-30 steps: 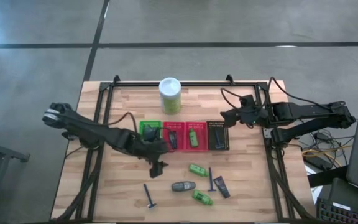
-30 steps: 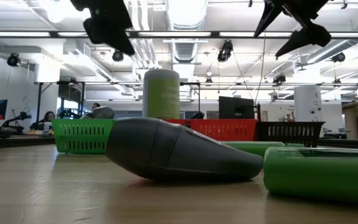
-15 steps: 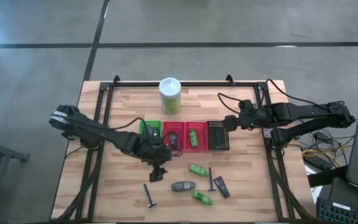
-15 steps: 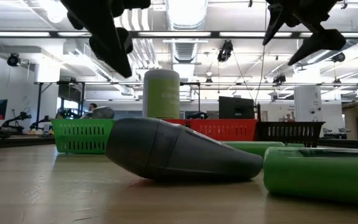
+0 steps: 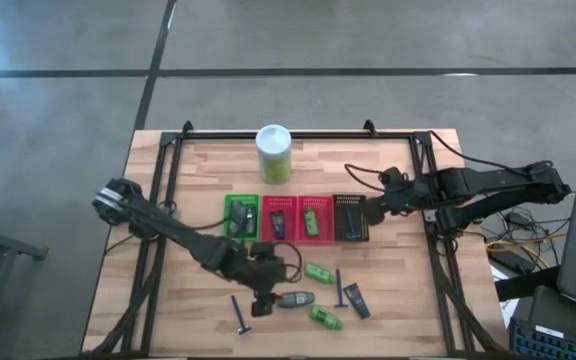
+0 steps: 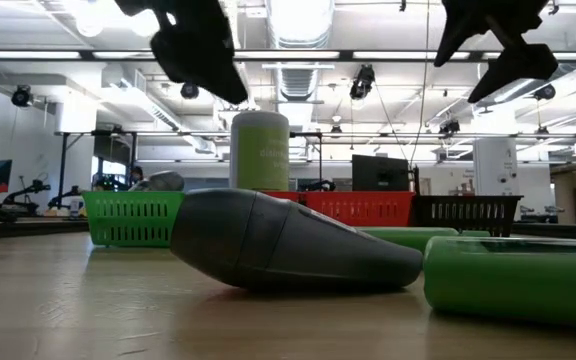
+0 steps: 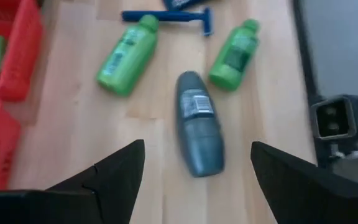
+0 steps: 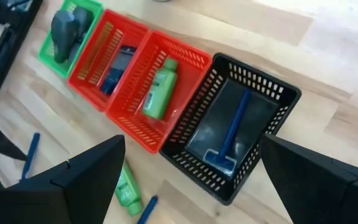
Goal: Pick & Place Travel size toiletries
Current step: Put the gray deodorant in the green bin
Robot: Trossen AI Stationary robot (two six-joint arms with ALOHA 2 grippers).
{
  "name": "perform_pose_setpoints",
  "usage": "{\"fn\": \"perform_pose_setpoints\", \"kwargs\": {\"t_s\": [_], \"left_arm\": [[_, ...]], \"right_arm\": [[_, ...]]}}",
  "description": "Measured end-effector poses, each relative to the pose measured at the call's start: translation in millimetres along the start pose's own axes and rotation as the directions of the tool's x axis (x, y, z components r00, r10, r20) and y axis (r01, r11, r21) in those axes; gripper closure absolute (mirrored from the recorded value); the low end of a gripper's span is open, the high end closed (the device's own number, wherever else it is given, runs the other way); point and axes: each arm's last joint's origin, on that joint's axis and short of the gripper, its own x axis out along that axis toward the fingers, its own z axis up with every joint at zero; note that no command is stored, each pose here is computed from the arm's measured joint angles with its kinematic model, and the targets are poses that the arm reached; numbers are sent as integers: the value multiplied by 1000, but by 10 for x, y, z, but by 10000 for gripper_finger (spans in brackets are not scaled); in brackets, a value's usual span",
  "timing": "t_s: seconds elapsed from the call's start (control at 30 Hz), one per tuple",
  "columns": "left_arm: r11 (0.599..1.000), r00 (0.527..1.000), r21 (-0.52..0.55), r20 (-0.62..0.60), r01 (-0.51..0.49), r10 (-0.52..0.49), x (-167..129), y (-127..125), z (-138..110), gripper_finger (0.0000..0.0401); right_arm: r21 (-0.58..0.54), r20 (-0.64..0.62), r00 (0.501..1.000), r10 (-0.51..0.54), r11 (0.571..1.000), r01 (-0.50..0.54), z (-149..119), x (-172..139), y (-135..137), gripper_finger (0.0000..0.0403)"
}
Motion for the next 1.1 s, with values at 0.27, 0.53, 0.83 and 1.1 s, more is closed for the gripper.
{"fn": "perform_pose_setpoints", "kwargs": {"t_s": [0.27,0.53,0.83,1.1], "left_arm": [[998,995,37,-89,-52,55,315,-192,224,103],[996,976,86,-217,-12,31,665,-394,190,103],[994,973,69,-209,-88,101,799,-416,162,103],[995,971,-13,-221,-95,90,809,-404,152,103]], "right_arm": [[-69,5,1000,7,998,-7,-7,-69,-40,35],[-89,-3,1000,-22,996,22,-22,-189,-167,35],[-105,4,1000,-16,994,16,-21,-249,-214,35],[-114,0,1000,-24,993,24,-34,-226,-227,35]]}}
